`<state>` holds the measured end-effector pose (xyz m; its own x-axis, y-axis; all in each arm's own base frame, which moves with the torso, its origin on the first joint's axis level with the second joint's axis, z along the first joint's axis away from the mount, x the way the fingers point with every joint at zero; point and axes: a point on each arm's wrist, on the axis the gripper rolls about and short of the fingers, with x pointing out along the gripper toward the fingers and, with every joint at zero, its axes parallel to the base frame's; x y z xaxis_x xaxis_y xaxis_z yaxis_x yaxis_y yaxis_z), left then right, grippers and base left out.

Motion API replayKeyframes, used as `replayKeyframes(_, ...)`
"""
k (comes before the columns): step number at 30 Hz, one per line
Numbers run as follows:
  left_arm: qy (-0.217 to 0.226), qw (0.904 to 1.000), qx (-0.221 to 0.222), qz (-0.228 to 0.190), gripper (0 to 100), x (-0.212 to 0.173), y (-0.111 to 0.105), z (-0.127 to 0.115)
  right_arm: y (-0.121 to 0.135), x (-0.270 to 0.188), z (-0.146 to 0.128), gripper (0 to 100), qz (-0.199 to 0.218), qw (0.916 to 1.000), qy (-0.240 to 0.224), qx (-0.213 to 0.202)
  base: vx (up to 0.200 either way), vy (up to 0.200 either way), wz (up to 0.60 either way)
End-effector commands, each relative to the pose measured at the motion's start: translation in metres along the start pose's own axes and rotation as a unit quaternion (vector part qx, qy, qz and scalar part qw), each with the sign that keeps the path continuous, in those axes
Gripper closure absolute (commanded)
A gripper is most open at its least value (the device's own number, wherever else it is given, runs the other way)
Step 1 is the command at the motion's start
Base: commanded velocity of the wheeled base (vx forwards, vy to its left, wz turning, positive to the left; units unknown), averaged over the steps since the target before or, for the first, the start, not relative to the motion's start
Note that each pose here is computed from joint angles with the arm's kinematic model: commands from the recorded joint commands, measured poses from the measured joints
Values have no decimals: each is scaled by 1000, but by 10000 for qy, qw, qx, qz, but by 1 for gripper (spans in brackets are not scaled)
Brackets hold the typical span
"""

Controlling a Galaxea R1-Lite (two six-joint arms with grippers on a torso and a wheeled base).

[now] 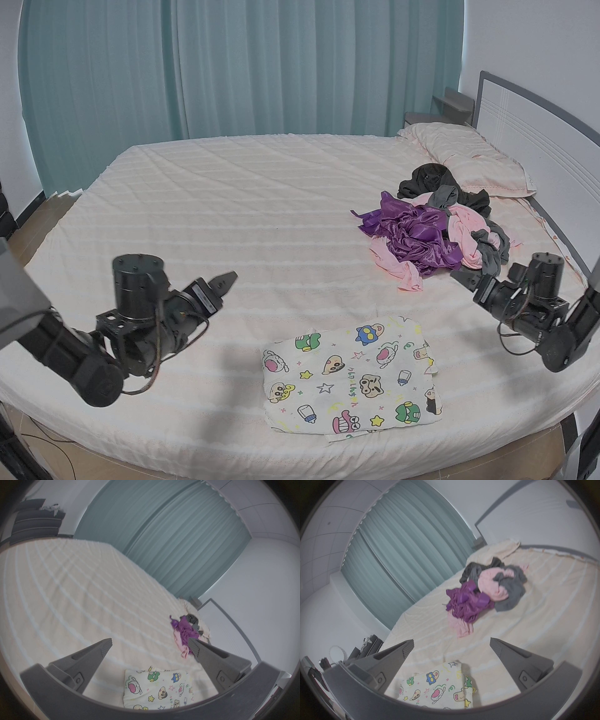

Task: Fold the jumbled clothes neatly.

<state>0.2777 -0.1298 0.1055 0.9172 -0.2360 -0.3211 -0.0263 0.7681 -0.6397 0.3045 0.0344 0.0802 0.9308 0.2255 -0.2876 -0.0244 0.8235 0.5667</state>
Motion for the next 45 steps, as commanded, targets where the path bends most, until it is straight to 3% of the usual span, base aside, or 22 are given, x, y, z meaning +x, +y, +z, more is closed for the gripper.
replayKeyframes(1,-1337,9906,170,-221,0,-101,-2,64,14,-115,30,0,32,9915,-1149,-609,0,0,0)
replayKeyframes(9,-2086,9747,770,247,0,-173,30,71,22,-207,8,0,356,9767,-1889,-954,0,0,0)
replayKeyframes(16,-2555,9570,1218,634,0,-222,52,47,18,-249,-18,0,281,9767,-1797,-1141,0,0,0)
replayKeyframes(19,-2575,9564,1266,540,0,-235,60,36,15,-263,-29,0,256,9777,-1685,-1229,0,0,0)
replayKeyframes(31,-2731,9494,1241,927,0,-280,83,8,-5,-302,-77,0,233,9835,-1171,-1356,0,0,0)
replayKeyframes(39,-2856,9233,1970,1648,0,-304,107,-24,-14,-310,-95,0,183,9854,-1036,-1336,0,0,0)
replayKeyframes(45,-3001,9032,2205,2133,0,-309,113,-37,-14,-312,-97,0,112,9814,-1246,-1453,0,0,0)
